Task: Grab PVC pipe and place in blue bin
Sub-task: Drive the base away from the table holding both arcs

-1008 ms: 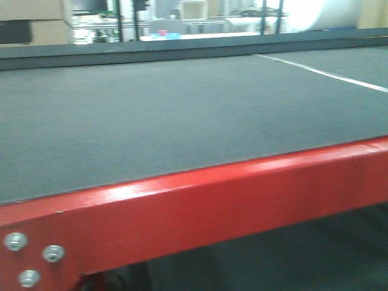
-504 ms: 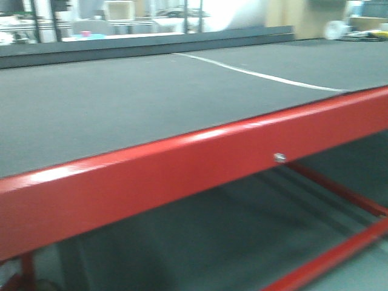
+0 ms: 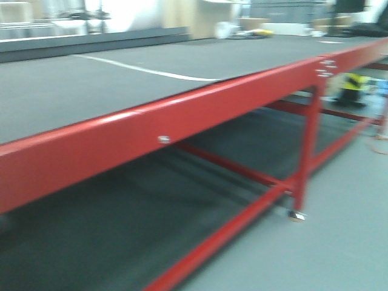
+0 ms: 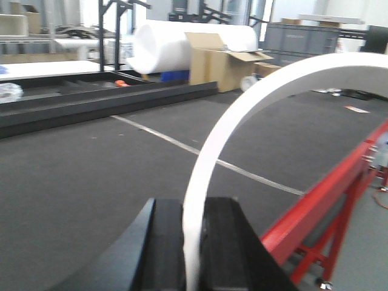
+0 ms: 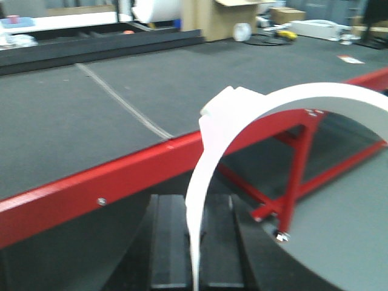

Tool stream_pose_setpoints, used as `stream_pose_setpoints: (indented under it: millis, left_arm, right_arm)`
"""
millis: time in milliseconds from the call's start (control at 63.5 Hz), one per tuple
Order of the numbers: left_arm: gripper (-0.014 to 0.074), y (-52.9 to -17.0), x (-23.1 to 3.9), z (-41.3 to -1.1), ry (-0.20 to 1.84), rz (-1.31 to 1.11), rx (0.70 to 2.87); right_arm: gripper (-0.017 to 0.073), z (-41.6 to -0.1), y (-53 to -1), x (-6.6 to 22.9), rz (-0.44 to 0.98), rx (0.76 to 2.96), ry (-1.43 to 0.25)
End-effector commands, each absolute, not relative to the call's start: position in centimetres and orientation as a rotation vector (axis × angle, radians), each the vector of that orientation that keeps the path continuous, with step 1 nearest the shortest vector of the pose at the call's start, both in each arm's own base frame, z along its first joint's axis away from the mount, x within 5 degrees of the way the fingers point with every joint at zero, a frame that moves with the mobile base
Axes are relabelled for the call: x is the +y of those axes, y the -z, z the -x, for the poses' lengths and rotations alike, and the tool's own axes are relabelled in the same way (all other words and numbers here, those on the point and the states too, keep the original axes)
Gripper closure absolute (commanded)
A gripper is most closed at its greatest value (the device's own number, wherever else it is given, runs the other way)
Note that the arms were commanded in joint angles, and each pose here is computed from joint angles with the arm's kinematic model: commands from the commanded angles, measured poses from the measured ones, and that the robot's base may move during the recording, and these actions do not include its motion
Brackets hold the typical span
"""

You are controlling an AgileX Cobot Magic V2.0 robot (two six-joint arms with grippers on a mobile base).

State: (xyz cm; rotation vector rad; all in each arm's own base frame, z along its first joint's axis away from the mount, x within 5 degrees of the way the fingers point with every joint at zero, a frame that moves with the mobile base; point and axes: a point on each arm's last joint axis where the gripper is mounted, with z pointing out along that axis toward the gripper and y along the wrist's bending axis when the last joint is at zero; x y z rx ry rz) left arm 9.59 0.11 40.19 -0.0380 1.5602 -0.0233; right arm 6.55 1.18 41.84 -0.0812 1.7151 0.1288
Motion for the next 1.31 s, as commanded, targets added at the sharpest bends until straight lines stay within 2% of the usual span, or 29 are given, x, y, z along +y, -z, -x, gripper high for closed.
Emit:
stream_pose_setpoints:
  millis: [0,1291]
  left_arm:
    - [0.0704,-40.45,0.06,-9.44,0.031,0.037,1.534]
    - [0.0704,-40.45,0.06,-9.44,0.031,0.037,1.534]
  right_arm:
    - [0.0728,-6.39,-42.22,1.13,0.080,1.682,-0.121]
    - [0.0728,-6.39,-42.22,1.13,0.080,1.682,-0.121]
